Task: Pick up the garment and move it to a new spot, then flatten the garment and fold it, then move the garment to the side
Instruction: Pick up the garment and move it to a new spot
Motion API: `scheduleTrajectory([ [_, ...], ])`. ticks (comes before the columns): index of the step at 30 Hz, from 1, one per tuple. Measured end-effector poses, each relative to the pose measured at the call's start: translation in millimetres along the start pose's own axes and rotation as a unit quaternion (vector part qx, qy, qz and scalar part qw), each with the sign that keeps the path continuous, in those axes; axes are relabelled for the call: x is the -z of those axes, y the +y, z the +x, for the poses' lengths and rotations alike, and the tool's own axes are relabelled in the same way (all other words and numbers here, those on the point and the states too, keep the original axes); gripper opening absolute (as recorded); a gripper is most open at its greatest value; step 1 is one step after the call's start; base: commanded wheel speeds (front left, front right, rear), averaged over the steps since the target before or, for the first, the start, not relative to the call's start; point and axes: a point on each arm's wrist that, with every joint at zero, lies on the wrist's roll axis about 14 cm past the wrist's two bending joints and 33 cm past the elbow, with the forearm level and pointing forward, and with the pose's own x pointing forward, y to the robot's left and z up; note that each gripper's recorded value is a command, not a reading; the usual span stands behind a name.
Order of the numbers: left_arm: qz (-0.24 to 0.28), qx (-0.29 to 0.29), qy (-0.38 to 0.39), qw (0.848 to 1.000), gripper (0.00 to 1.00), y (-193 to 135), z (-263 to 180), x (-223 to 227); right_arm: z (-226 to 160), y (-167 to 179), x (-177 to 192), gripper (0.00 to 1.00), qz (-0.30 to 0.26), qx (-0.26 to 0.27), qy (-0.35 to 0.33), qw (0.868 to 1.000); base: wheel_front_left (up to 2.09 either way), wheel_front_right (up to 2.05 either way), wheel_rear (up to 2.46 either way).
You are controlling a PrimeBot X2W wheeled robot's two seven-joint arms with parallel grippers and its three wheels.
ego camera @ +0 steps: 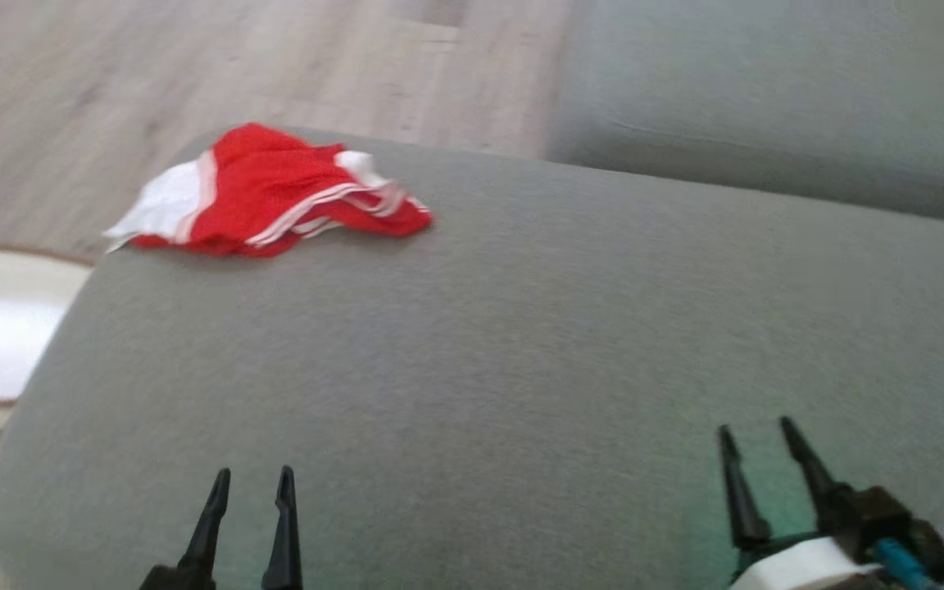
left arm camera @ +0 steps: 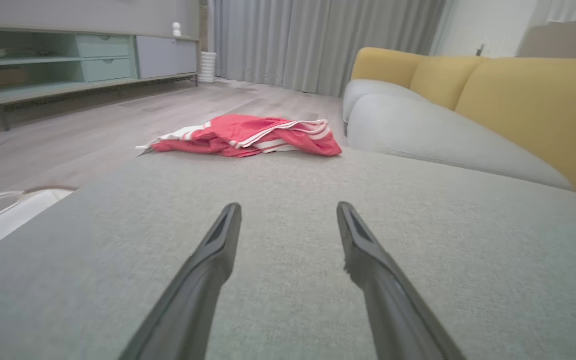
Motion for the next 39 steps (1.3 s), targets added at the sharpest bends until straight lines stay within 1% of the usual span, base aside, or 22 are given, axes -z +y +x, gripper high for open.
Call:
scheduleTrajectory([
  [4,-0.008,-0.057,-0.001,0.998,1.0,28.8,-25.1,3.9,13.4,48.2,0.9,1.0,-0.007,-0.079,0.005,0.997,0.0,0.0,0.0],
  [7,-0.018,-0.099,0.005,0.995,1.0,49.5,-48.3,11.5,18.6,71.2,1.6,1.0,-0.01,-0.116,0.009,0.993,0.0,0.0,0.0],
  [10,-0.026,-0.127,0.001,0.992,1.0,62.8,-60.2,11.5,21.9,82.9,1.7,1.0,-0.013,-0.136,0.01,0.991,0.0,0.0,0.0],
  [14,-0.035,-0.138,-0.024,0.989,1.0,74.5,-49.4,-7.6,31.2,82.5,6.2,1.0,-0.025,-0.14,0.015,0.99,0.0,0.0,0.0],
  [16,-0.027,-0.139,-0.048,0.989,1.0,83.4,-30.1,-28.6,43.4,79.1,2.7,1.0,-0.033,-0.139,0.007,0.99,0.0,0.0,0.0],
  [18,-0.012,-0.122,-0.073,0.99,1.0,87.3,-1.0,-53.7,59.1,73.3,-4.5,1.0,-0.039,-0.137,-0.007,0.99,0.0,0.0,0.0],
  [19,-0.008,-0.104,-0.086,0.991,1.0,89.4,33.5,-75.4,75.6,59.2,-9.5,1.0,-0.049,-0.129,-0.017,0.99,0.0,0.0,0.0],
  [21,-0.005,-0.088,-0.083,0.993,1.0,90.8,68.9,-88.8,89.5,39.3,-8.3,1.0,-0.063,-0.117,-0.015,0.991,0.0,0.0,0.0],
  [22,0.007,-0.081,-0.079,0.994,1.0,92.1,85.4,-93.8,95.9,31.1,-7.9,1.0,-0.068,-0.112,-0.015,0.991,0.0,0.0,0.0],
  [25,0.013,-0.066,-0.057,0.996,1.0,94.2,138.7,-100.4,114.2,6.0,-2.3,1.0,-0.086,-0.099,-0.007,0.991,0.0,0.0,0.0],
  [27,0.02,-0.053,-0.031,0.998,1.0,90.7,175.2,-93.8,127.4,-9.6,0.7,1.0,-0.097,-0.091,-0.005,0.991,0.0,0.0,0.0],
  [29,0.02,-0.035,-0.008,0.999,1.0,80.6,210.5,-83.9,138.1,-25.3,4.7,1.0,-0.104,-0.081,-0.003,0.991,0.0,0.0,0.0],
  [32,0.024,-0.021,0.033,0.999,1.0,71.9,252.0,-58.6,144.6,-46.4,19.1,1.0,-0.112,-0.067,0.013,0.991,0.0,0.0,0.0],
  [36,0.045,-0.033,0.09,0.994,1.0,82.5,286.9,-18.4,147.8,-67.3,34.8,1.0,-0.118,-0.051,0.034,0.991,0.0,0.0,0.0],
  [39,0.06,-0.044,0.139,0.987,1.0,89.5,305.2,16.6,149.0,-79.7,46.0,1.0,-0.118,-0.042,0.048,0.991,0.0,0.0,0.0],
])
